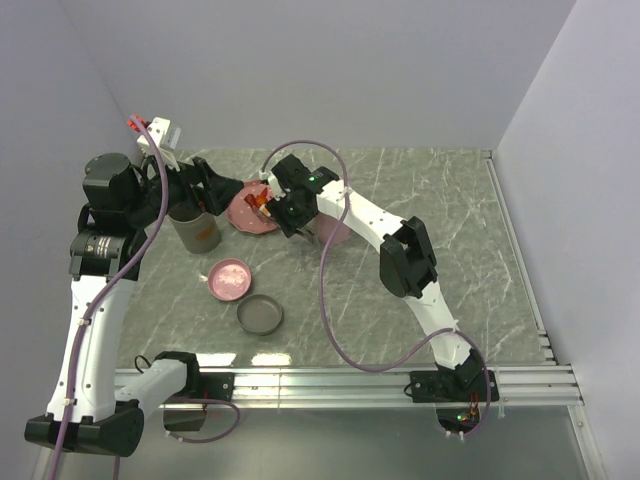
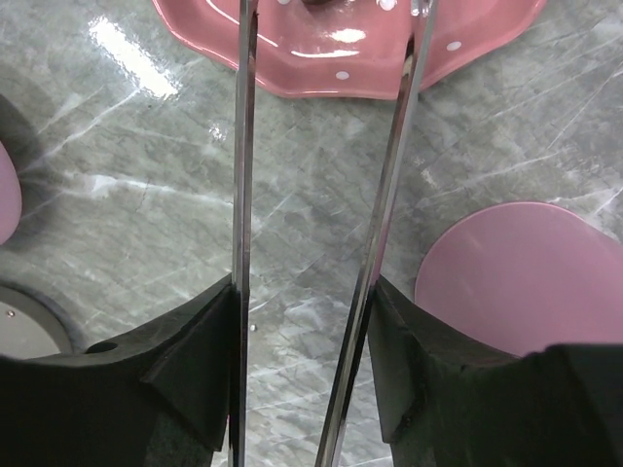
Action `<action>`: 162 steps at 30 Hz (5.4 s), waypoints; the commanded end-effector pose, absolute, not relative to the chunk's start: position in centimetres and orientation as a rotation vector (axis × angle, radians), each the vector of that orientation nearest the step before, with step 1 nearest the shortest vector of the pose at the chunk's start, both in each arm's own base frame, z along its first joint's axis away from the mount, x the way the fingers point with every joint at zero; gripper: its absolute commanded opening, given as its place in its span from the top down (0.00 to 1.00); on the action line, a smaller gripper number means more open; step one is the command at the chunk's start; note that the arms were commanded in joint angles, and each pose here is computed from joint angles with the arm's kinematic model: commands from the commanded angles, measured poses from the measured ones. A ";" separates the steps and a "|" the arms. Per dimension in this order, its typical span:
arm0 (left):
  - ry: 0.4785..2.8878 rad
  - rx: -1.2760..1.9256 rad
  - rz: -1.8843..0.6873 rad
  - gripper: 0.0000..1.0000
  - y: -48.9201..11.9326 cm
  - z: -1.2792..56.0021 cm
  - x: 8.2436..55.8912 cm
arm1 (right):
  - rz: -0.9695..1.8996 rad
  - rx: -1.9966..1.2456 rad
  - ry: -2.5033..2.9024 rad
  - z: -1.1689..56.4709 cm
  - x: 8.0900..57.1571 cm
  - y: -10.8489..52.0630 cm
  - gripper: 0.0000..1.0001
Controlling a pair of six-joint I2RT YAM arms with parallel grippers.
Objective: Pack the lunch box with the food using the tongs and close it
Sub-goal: Pick up the food using the clamp, then place the food into the lunch box, then pick up the food using the clamp
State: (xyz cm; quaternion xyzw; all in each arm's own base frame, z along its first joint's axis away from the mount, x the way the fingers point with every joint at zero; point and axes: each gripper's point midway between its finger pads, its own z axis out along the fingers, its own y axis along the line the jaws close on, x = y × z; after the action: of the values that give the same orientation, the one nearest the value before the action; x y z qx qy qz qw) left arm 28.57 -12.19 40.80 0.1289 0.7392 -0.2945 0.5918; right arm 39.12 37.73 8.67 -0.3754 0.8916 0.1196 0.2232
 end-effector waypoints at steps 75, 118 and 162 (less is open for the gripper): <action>1.701 0.254 -0.639 0.01 -11.3 41.6 28.8 | 0.352 -0.736 2.330 24.8 33.9 20.5 0.47; 1.672 0.139 -0.717 0.00 -10.5 42.0 30.6 | 0.578 -0.785 2.182 20.4 40.9 42.5 0.48; 1.699 0.109 -0.694 0.01 -9.3 40.3 30.4 | 0.528 -0.872 2.258 9.5 41.6 46.4 0.48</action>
State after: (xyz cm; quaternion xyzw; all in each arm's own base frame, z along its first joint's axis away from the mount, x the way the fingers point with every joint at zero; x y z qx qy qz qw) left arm 30.79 -9.33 39.42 0.0358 0.7472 -0.3024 0.5907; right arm 41.26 44.57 7.87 -0.3227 0.8788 0.1913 0.2951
